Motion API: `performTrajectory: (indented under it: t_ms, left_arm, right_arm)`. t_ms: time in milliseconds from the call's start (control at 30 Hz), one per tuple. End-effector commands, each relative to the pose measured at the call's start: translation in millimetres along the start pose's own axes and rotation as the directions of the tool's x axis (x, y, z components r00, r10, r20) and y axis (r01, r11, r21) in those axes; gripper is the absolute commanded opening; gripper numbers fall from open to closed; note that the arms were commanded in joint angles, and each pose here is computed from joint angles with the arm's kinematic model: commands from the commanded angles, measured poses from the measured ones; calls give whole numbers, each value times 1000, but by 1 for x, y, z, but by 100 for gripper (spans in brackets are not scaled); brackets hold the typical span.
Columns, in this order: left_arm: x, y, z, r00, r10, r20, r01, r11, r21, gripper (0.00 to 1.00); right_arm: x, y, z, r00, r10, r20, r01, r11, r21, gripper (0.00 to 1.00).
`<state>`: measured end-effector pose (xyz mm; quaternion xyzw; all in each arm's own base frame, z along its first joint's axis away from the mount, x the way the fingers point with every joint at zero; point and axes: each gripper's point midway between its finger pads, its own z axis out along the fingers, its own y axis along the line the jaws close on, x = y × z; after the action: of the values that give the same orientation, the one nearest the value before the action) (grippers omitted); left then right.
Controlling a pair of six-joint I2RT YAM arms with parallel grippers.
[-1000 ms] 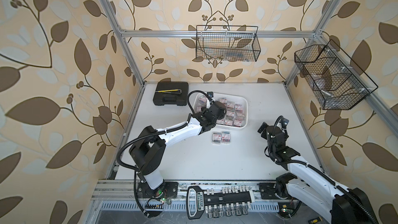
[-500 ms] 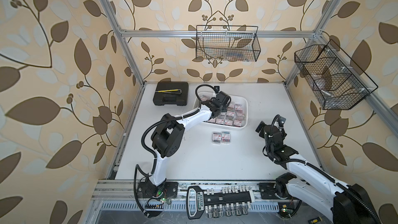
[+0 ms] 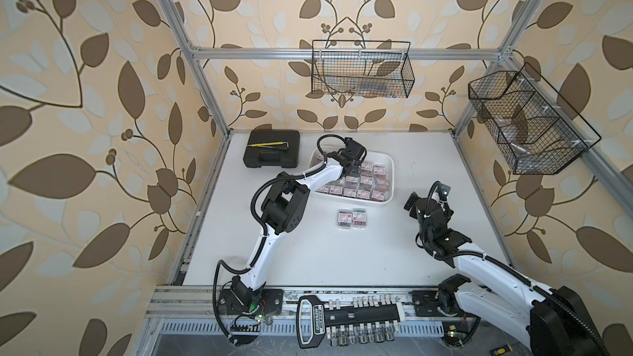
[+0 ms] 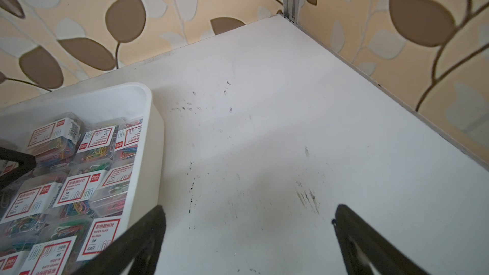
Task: Take the paper clips out of the storage box
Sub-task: Pick up the boxed paper clips from the storage box.
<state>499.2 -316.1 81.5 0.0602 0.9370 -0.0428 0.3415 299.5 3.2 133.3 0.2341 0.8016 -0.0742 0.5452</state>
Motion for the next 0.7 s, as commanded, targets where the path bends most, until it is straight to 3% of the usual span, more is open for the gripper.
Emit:
performTrajectory:
  t_ms: [0, 300, 667]
  left_arm:
    - [-12, -17, 4, 999, 36, 35, -39, 997, 71, 87]
    - [-20, -18, 27, 998, 37, 57, -39, 999, 26, 89]
    - [-29, -9, 38, 997, -8, 75, 10, 999, -33, 84]
  right_arm:
    - [-12, 3, -1, 999, 9, 31, -9, 1000, 8, 100]
    - [-13, 3, -2, 999, 10, 34, -11, 1000, 8, 100]
    - [-13, 3, -2, 999, 11, 37, -12, 1000, 9, 100]
